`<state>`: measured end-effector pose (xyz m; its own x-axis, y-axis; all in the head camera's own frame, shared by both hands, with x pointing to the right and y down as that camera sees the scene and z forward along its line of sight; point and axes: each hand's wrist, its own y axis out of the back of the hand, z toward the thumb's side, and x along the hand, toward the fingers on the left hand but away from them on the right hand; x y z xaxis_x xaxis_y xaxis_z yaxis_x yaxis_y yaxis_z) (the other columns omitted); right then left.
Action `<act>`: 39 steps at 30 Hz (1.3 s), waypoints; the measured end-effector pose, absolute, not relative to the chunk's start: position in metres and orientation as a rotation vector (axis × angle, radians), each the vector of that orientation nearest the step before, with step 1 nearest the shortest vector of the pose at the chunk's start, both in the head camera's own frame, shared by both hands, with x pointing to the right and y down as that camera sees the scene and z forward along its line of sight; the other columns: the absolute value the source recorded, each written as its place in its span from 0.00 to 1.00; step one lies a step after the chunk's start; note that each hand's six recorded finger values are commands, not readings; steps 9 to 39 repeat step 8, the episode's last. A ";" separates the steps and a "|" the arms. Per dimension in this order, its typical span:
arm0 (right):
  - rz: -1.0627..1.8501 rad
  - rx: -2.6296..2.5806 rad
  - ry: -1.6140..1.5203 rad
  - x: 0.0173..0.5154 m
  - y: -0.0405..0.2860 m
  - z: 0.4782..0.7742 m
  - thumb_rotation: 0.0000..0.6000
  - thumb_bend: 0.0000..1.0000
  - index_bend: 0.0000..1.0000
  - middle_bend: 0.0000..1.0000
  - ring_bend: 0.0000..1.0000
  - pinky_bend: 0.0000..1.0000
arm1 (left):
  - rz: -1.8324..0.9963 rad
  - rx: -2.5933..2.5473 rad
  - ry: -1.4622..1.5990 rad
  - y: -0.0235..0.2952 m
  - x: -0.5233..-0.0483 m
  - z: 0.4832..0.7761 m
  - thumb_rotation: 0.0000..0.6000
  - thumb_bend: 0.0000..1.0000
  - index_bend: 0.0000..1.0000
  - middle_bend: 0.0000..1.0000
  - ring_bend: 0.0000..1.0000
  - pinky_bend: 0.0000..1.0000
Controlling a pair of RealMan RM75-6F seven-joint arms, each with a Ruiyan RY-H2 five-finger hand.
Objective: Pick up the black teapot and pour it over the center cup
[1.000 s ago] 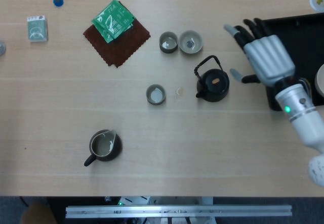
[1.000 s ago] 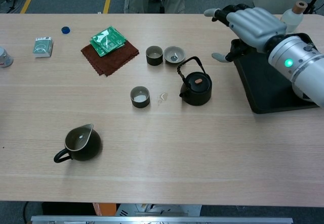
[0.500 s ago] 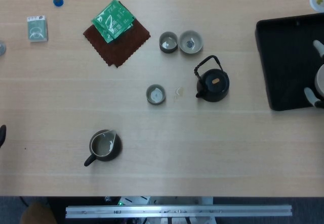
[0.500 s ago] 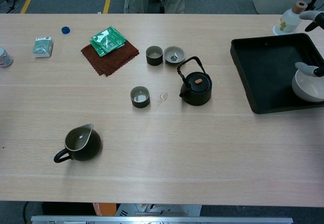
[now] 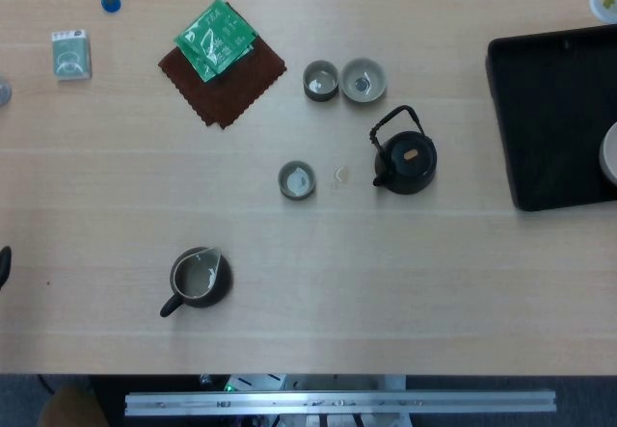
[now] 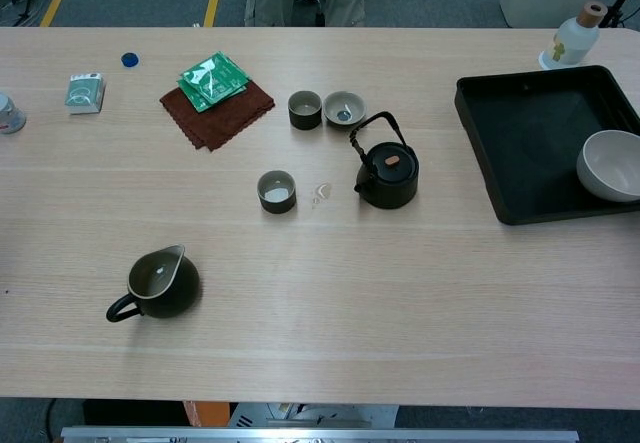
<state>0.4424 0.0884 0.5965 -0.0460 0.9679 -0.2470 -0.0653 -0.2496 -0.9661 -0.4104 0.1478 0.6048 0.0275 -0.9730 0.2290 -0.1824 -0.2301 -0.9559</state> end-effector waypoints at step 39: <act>1.452 -1.307 -1.065 0.446 0.087 0.596 0.74 0.26 0.10 0.24 0.11 0.07 | -1.284 -1.518 1.235 0.146 -0.411 0.605 0.53 0.35 0.15 0.13 0.12 0.11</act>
